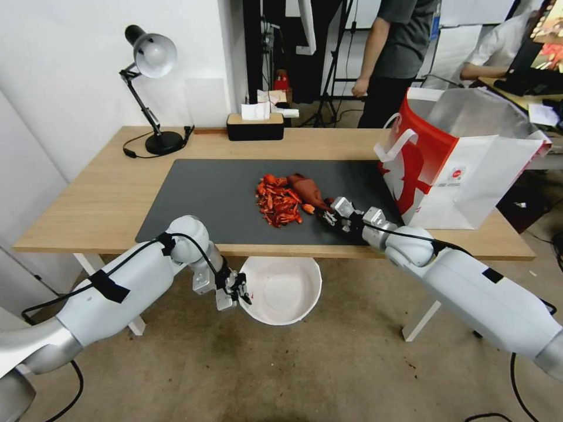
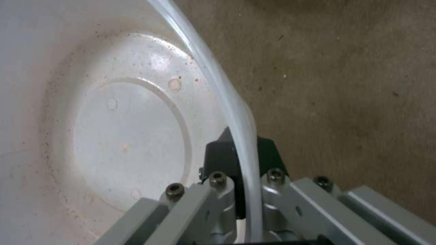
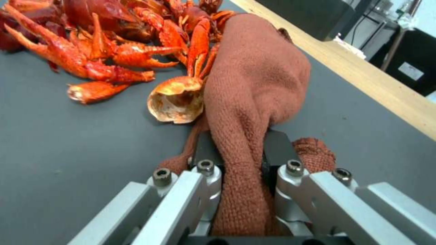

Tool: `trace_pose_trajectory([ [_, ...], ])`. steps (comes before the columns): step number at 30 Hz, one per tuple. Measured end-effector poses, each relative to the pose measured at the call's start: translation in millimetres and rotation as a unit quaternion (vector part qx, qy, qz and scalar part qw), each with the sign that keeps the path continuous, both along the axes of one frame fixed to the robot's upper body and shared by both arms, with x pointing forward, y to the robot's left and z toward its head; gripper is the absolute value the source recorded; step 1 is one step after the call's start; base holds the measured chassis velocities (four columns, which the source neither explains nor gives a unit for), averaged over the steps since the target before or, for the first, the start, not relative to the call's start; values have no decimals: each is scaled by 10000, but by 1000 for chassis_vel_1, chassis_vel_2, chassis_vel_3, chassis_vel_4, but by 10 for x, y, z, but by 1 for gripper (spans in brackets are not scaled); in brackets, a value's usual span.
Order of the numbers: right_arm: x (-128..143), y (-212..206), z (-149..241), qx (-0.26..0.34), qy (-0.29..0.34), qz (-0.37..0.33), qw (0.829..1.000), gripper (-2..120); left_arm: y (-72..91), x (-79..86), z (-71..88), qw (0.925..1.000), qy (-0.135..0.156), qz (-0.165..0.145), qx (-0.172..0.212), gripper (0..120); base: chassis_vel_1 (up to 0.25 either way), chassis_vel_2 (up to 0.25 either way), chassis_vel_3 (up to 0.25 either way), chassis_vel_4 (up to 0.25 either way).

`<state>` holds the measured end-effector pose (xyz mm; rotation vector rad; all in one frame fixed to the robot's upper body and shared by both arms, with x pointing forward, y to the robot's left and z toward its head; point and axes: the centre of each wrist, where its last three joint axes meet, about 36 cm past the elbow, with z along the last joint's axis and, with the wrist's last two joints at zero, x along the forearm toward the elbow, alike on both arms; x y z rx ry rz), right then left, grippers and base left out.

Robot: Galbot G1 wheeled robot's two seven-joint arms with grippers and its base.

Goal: Sweep shrimp from table into container with towel, then put container into takeout bag.

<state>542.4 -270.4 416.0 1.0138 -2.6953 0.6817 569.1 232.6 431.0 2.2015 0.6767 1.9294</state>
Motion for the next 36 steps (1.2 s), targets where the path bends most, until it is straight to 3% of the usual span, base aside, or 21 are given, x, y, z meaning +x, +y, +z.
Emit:
trace_pose_trajectory([
  [11,-89,74,-22,82,41,30,10000,8,-99,59,-36,10000,57,-37,40,0,0,0,0,0],
  [18,-178,104,-21,115,48,97,9999,8,-76,176,164,9997,-96,-63,206,0,0,0,0,0],
  [24,-241,111,-32,101,32,129,9999,8,-59,170,271,9994,-156,-108,306,0,0,0,0,0],
  [36,-369,169,-23,126,46,230,9996,8,-78,174,326,9987,-179,-166,449,0,0,0,0,0],
])
